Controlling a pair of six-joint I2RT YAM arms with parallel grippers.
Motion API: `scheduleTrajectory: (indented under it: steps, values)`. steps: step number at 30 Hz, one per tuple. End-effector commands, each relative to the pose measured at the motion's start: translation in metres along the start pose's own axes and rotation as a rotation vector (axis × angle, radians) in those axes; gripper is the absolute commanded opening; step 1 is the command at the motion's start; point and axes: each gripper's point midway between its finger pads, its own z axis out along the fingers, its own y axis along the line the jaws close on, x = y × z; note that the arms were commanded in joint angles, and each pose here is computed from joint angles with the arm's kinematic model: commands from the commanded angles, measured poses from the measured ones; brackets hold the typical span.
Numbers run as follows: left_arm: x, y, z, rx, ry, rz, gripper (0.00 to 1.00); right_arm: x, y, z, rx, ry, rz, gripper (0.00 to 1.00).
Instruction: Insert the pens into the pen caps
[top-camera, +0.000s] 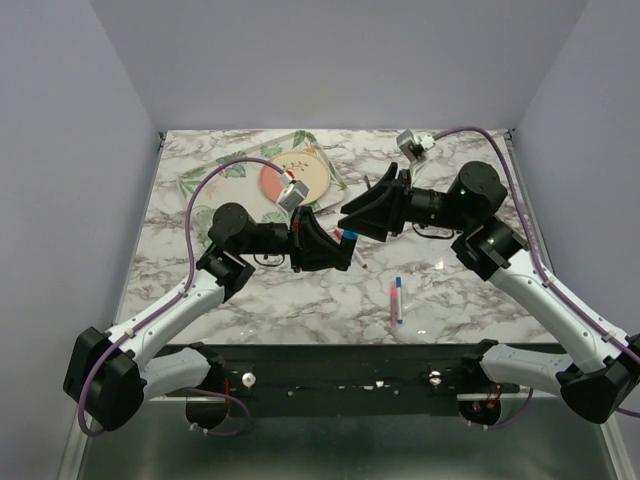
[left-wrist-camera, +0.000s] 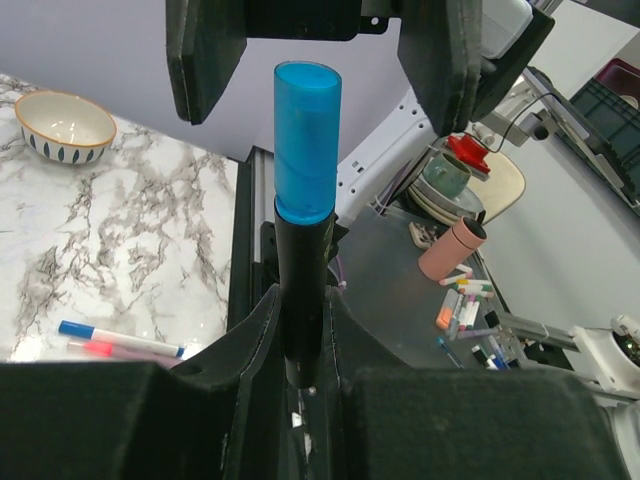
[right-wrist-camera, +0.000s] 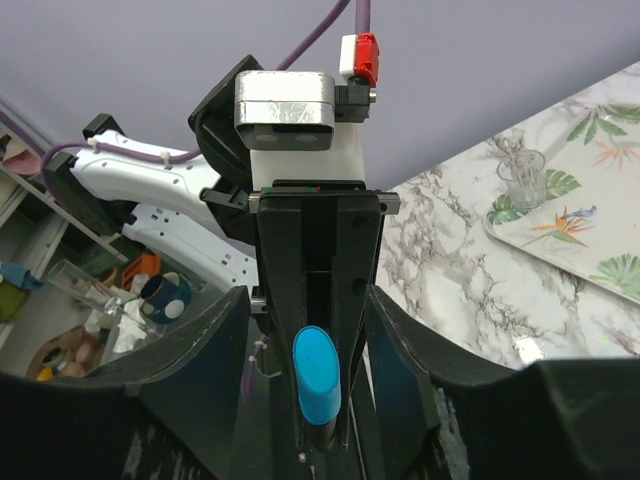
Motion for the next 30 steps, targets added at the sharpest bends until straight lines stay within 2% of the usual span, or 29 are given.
scheduleTrajectory:
  steps: [1,7,10,11,15,20,26,30]
  values:
    - [0.0,-0.005,-0.001,0.025,0.001,0.022,0.0,0.004,0.001,0.001,-0.032,-0.003,0.006,0.54]
    - [-0.002,-0.004,0.0,0.017,-0.006,0.021,0.0,0.009,0.0,-0.002,-0.023,-0.009,0.012,0.47]
    - [-0.004,-0.001,0.001,0.004,-0.008,0.012,0.0,0.014,-0.003,-0.003,-0.011,-0.006,0.02,0.34]
    - [-0.005,0.002,0.002,-0.009,-0.013,0.008,0.0,0.016,-0.003,-0.004,-0.011,-0.002,0.024,0.21]
    - [-0.017,0.019,0.003,-0.11,-0.041,0.009,0.0,0.03,-0.007,-0.004,0.022,0.025,0.035,0.06]
    - [-0.035,0.037,-0.003,-0.222,-0.114,0.023,0.0,0.057,-0.018,-0.009,0.085,0.086,0.01,0.01]
    - [-0.052,0.05,-0.003,-0.265,-0.08,0.062,0.0,0.096,-0.023,-0.024,0.107,0.207,0.038,0.01]
    - [-0.064,0.05,-0.004,-0.275,-0.097,0.135,0.0,0.111,-0.018,-0.027,0.064,0.218,0.065,0.01]
